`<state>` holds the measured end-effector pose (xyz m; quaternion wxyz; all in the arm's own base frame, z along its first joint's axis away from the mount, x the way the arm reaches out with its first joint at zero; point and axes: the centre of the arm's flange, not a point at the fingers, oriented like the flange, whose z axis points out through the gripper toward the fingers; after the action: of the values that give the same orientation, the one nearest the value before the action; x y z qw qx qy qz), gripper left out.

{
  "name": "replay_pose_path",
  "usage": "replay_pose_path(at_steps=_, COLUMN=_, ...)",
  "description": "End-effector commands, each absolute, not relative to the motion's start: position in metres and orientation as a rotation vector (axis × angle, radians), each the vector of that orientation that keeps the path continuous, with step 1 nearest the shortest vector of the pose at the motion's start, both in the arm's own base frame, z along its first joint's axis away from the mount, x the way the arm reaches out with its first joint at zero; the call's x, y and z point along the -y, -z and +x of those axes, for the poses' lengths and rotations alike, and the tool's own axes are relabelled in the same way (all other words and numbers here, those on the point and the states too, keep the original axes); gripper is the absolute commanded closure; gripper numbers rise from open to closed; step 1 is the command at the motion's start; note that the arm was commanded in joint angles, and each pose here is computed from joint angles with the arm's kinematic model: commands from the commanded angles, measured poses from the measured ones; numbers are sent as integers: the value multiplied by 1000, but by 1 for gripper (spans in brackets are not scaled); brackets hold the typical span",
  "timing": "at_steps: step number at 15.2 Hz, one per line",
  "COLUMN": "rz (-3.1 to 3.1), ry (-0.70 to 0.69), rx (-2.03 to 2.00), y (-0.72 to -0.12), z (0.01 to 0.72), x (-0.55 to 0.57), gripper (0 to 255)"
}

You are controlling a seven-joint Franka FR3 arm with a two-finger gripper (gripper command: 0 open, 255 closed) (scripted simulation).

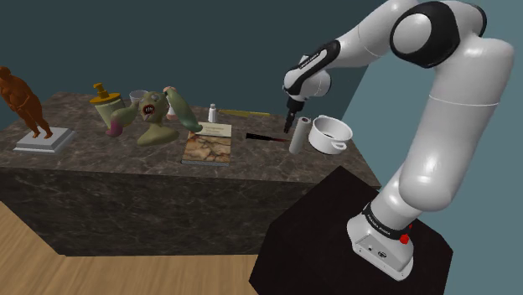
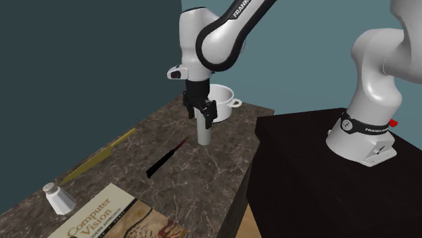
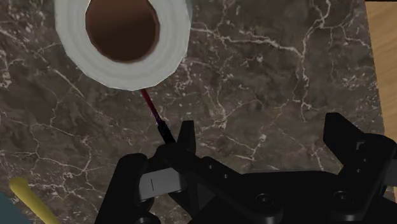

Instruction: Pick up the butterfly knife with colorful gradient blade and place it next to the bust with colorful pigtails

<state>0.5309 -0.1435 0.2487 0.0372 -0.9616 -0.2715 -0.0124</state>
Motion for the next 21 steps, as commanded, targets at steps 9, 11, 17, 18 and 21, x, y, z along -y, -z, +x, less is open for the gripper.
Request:
replay_pose_path(at_steps=9, rz=-2849, ry=124, rx=1148, y=-165, z=627, x=148, gripper=0)
replay_pose_path(at_steps=11, rz=-2825, ry=141, rx=1209, y=-149, z=647, x=146, gripper=0)
replay_pose_path(at_steps=17, rz=-2788, ry=165, rx=1296, y=-111, z=676, x=140, gripper=0)
replay_pose_path(at_steps=18, rz=-2788, ry=165, rx=1296, y=-105, z=677, x=139, gripper=0)
replay_pose_path(at_steps=21, rz=-2788, ry=165, rx=1296, y=-90, z=678, x=138, gripper=0)
